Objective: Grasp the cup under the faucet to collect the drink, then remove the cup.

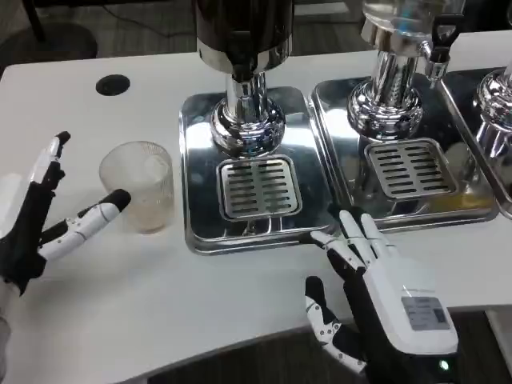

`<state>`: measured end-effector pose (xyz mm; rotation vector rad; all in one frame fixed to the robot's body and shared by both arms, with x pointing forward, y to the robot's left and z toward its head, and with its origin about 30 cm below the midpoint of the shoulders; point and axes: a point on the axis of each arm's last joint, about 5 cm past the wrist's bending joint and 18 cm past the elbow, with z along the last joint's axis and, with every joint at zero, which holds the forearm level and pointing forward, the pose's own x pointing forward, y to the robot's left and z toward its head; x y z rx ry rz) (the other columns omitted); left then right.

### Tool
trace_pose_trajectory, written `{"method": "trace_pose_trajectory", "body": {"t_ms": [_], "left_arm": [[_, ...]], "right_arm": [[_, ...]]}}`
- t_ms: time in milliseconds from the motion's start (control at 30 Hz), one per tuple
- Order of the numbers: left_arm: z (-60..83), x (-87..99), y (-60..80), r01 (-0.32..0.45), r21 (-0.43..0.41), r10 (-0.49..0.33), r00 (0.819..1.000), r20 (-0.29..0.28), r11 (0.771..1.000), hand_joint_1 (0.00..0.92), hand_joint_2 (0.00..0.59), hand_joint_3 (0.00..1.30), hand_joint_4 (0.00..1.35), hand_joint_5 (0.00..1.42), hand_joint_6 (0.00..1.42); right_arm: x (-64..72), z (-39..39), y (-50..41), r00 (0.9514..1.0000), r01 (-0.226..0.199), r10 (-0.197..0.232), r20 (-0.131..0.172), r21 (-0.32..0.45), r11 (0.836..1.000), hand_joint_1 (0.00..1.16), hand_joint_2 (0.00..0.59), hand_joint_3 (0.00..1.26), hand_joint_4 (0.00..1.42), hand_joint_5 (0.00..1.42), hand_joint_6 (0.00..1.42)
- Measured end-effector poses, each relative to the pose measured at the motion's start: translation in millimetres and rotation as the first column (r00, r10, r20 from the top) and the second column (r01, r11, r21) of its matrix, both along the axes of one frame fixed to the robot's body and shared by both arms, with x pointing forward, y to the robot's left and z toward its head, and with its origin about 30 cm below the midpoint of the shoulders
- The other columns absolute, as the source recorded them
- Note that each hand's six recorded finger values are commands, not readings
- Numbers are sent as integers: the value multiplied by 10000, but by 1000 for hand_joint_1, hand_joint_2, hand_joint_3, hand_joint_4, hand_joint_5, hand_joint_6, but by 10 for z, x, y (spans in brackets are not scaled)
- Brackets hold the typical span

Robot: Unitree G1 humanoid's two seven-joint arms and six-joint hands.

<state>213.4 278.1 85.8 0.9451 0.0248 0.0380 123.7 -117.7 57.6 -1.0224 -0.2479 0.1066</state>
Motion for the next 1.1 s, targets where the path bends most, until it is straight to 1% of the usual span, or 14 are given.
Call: {"method": "trace_pose_trajectory", "body": {"t_ms": [233,333,367,433,500,667,800,967,1100], "left_arm": [[19,146,-34,29,65,-27,9995,-327,10000,106,68,0,0,175,287],[26,217,-35,52,52,-48,9976,-688,10000,116,60,0,0,184,290],[27,267,-44,58,99,-48,9957,-927,9999,117,60,0,0,185,290],[28,302,-52,95,139,-80,9944,-1055,9999,118,60,0,0,186,291],[37,367,-64,150,247,-116,9913,-1313,9996,119,60,0,0,185,292],[77,482,-114,510,444,-433,9861,-1605,9977,122,43,0,0,181,286],[92,520,-119,663,559,-561,9842,-1677,9962,113,35,0,0,180,273],[84,516,-112,864,591,-755,9830,-1672,9945,95,28,0,0,175,267],[90,519,-92,923,673,-797,9821,-1705,9935,94,29,0,0,172,263]], "right_arm": [[27,14,2,10000,-65,65,52,60,10000,513,551,295,53,0,135],[30,15,-2,9999,-102,101,46,56,9999,513,551,298,54,0,138],[31,16,-5,9999,-109,108,42,64,9999,514,551,299,54,0,139],[32,16,-6,9999,-101,101,26,106,9999,514,551,303,54,0,151],[38,19,-6,9999,-111,111,45,120,9999,515,551,303,54,0,153],[43,14,3,9999,-143,143,31,132,9998,516,551,316,64,0,167],[39,1,10,9999,-154,154,-37,137,9998,516,551,318,64,0,170],[34,-18,21,9998,-150,152,-133,151,9998,520,546,323,64,2,172],[37,-17,32,9998,-158,160,-129,191,9997,524,543,325,64,3,173]]}}
